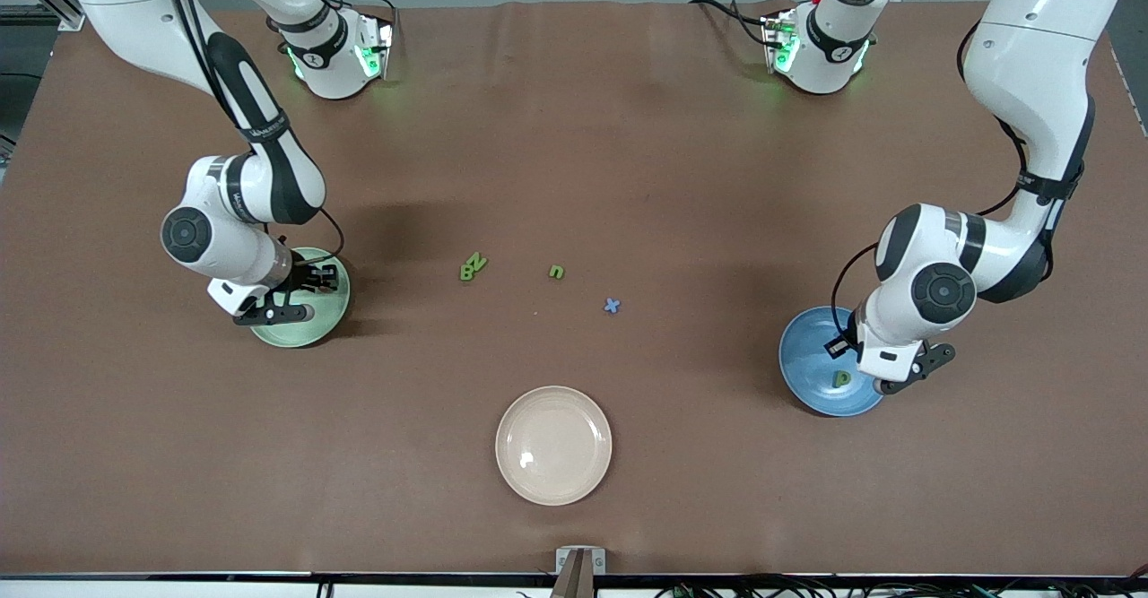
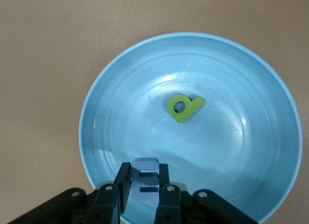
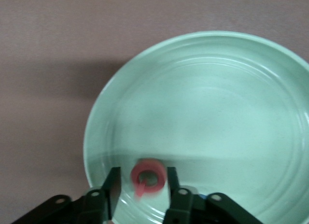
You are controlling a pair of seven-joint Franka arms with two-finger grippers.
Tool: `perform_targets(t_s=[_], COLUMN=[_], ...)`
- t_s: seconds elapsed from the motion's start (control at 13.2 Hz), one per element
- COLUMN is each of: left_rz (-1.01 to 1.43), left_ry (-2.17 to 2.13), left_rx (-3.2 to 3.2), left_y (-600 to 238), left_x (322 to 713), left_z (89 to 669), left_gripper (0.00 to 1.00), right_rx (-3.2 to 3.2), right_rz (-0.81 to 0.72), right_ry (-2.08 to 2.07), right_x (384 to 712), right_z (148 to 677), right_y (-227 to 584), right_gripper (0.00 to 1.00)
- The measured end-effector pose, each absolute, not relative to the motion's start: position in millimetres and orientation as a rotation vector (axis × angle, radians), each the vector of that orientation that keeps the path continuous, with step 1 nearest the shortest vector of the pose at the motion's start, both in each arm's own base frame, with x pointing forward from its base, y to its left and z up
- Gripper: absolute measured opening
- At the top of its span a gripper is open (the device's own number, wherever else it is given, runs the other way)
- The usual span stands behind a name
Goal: Sort upper and lower case letters into plates
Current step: 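Grasp the x with the left gripper while the right gripper grasps the B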
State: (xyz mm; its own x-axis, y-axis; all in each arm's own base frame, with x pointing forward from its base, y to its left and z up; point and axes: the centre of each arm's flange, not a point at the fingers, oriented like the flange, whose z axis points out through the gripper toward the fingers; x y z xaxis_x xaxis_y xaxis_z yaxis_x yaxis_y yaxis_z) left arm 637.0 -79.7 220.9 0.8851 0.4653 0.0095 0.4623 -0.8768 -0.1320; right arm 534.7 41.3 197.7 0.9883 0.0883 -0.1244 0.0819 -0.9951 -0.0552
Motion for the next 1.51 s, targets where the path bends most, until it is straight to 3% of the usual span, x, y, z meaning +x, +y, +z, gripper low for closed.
perform_targets(t_s=[0.23,0.38,0.6,1.06,1.51], left_rz=[-0.008,-0.011,-0.02,-0.053,-0.059], left_ry=[-0.691,-0.695,-0.713,-0.737,-0.933], left_rx=[-2.919,-2.918,-2.916,-2.958,-3.005], left_y=[-65.8,-58.8,-49.9,-86.2,-235.2], left_x=[639.9,640.7,642.6,645.2,611.0], left_z=[206.9,202.7,203.8,218.2,241.6], left_gripper=[0.27,0.28,0.39,1.0,1.0], right_rx=[-3.082,-3.086,-3.092,-3.058,-3.044], right_rz=[0.173,0.155,0.124,-0.008,-0.031], right_ry=[-0.129,-0.054,0.11,0.376,0.461], right_x=[543.1,548.4,544.2,526.0,517.2], right_z=[206.2,214.2,222.2,210.1,181.7], right_y=[48.1,68.6,136.1,223.7,270.3], right_gripper=[0.87,1.0,1.0,1.0,1.0])
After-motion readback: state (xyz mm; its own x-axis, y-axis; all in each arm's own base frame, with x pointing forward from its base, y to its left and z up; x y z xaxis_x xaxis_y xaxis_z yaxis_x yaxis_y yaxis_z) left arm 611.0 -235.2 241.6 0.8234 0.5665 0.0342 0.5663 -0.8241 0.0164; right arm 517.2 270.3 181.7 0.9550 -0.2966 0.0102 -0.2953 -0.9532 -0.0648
